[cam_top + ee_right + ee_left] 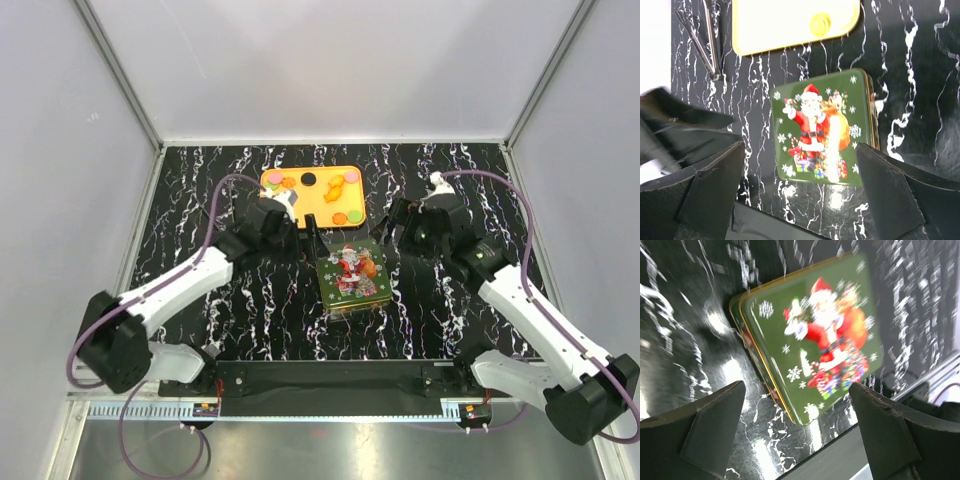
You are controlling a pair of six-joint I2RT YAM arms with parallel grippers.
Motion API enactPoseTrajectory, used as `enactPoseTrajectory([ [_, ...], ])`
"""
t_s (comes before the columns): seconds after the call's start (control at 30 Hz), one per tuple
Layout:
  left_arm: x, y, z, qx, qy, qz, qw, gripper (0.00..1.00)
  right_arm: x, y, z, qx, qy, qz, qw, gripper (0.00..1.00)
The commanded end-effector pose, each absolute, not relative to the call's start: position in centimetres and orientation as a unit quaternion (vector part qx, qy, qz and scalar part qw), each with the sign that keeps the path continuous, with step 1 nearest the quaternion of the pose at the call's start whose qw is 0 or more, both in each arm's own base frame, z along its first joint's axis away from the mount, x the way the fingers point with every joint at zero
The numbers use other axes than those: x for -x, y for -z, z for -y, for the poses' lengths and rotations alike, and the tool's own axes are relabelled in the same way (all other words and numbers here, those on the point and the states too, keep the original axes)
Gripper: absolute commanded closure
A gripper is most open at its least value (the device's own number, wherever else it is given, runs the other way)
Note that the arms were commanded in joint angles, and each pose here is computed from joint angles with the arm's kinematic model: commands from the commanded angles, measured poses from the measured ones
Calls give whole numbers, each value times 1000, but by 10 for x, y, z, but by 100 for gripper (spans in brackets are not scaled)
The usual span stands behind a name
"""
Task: Pack the cookies
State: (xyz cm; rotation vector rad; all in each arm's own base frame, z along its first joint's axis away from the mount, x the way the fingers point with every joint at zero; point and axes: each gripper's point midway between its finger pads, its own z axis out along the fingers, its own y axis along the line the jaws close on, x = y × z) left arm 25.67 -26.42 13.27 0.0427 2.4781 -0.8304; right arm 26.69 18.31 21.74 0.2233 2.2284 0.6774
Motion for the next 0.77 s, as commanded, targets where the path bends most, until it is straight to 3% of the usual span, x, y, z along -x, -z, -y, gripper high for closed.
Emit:
enactPoseTrajectory([
  [0.0, -269, -189, 245, -27, 296, -892, 341, 7, -276, -233, -180, -58, -239, -880, 406, 0],
  [0.3, -249, -228, 211, -42, 278, -874, 397, 4, -289, -270, -164, -77, -217, -854, 467, 0],
  [0.73, -226, -230, 190, -42, 277, -864, 418, 2, -275, -259, -149, -70, -195, -859, 467, 0],
])
